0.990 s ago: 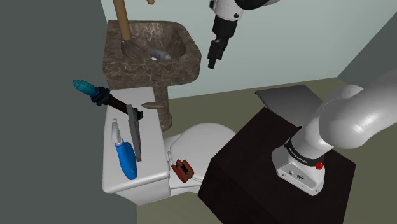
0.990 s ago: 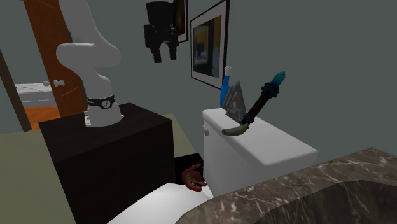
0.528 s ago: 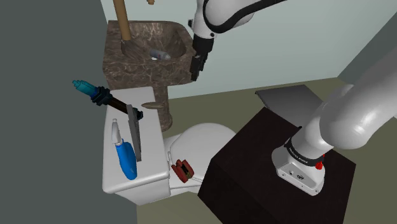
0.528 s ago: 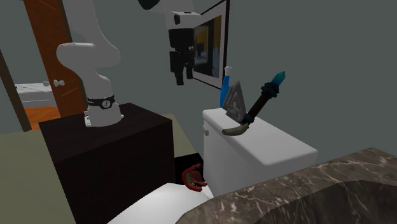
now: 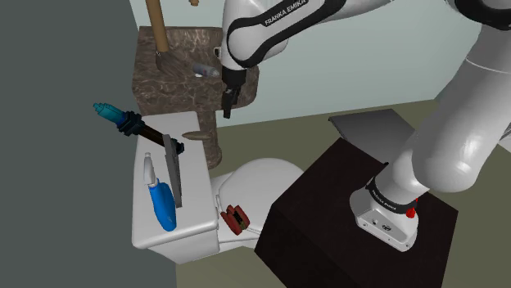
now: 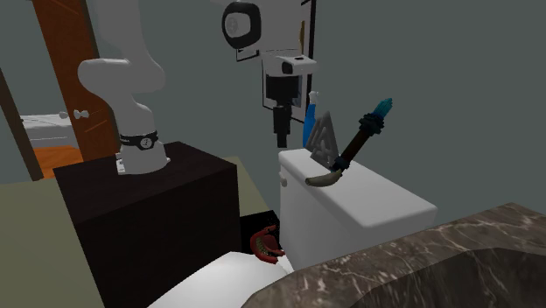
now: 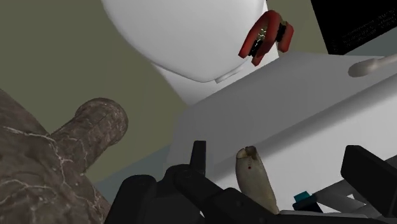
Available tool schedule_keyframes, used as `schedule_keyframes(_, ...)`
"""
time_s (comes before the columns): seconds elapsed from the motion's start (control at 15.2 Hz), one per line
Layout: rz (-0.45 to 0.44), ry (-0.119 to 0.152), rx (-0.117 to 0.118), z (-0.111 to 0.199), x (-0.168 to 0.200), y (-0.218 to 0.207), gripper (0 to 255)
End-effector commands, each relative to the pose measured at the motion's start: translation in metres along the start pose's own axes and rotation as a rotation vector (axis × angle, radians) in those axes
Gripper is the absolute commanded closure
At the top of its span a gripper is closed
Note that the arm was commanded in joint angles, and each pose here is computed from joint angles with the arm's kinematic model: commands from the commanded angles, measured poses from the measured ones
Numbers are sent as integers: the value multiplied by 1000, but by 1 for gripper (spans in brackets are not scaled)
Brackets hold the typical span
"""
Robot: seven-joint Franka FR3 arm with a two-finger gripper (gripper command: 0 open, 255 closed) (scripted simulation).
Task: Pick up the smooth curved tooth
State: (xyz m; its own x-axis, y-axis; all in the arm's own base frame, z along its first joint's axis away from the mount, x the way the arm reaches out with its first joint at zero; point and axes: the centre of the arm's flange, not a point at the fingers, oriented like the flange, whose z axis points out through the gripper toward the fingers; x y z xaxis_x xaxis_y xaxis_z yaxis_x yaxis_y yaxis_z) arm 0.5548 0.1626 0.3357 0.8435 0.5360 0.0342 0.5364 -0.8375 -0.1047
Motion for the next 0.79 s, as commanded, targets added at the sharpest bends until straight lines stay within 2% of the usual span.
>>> schedule_keyframes(0.0,-30,-2,7,21,19,-2,0)
schedule_keyframes(0.53,-149,-13,33,99,89,-15,0)
schedule_keyframes(0.73,-156,-14,35,114,93,-15,0)
